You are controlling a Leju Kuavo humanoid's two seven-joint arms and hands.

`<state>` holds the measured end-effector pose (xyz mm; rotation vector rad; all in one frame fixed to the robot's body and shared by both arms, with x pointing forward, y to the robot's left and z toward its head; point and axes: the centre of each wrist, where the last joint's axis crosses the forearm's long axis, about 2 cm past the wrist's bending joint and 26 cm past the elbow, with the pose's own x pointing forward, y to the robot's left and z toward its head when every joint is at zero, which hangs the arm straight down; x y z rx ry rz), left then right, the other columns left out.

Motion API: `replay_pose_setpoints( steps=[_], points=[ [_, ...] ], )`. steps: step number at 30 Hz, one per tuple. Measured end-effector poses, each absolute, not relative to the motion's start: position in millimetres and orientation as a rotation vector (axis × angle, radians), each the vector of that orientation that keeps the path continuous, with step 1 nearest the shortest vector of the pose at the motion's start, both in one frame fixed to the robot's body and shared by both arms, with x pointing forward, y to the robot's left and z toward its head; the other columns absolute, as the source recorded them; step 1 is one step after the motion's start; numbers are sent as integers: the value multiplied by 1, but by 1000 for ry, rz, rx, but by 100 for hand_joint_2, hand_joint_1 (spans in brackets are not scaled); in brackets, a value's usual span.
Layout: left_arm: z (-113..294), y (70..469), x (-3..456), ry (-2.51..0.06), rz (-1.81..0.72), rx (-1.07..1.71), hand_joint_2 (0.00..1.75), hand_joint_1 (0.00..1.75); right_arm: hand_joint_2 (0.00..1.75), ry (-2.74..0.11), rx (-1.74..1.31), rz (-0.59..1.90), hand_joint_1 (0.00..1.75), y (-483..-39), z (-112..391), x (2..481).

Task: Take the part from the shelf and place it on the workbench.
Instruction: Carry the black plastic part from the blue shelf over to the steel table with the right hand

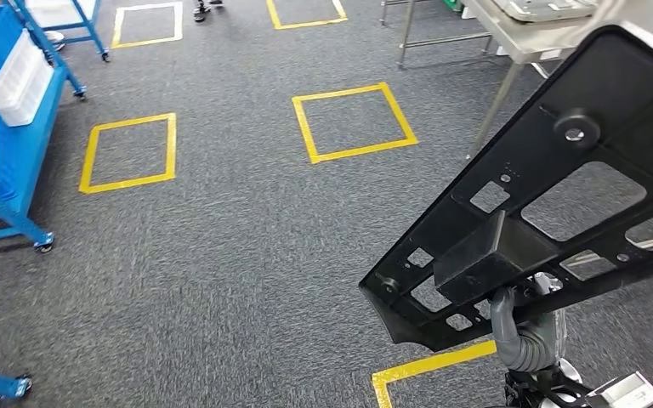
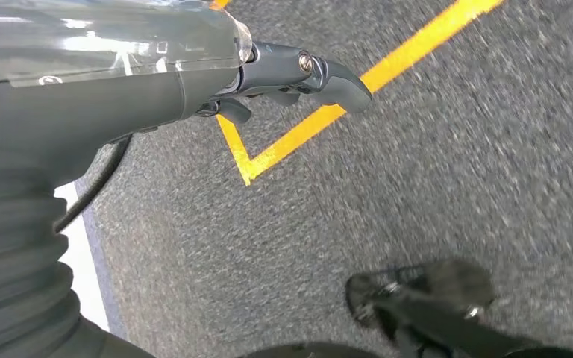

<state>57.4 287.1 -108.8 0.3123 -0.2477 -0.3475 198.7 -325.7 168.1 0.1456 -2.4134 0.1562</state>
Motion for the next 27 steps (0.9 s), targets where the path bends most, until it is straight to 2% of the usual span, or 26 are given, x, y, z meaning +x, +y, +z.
replay_pose_setpoints(
  steps=[12,17,27],
  points=[
    [-109,277,57,-240,-342,302,175,0,175,-2409,147,168,175,-328,170,198],
    [-109,262,53,-112,-335,265,175,0,175,-2361,93,217,175,-331,179,187],
    [-108,262,56,-79,-365,253,175,0,175,-2392,24,207,175,-337,189,177]
  ],
)
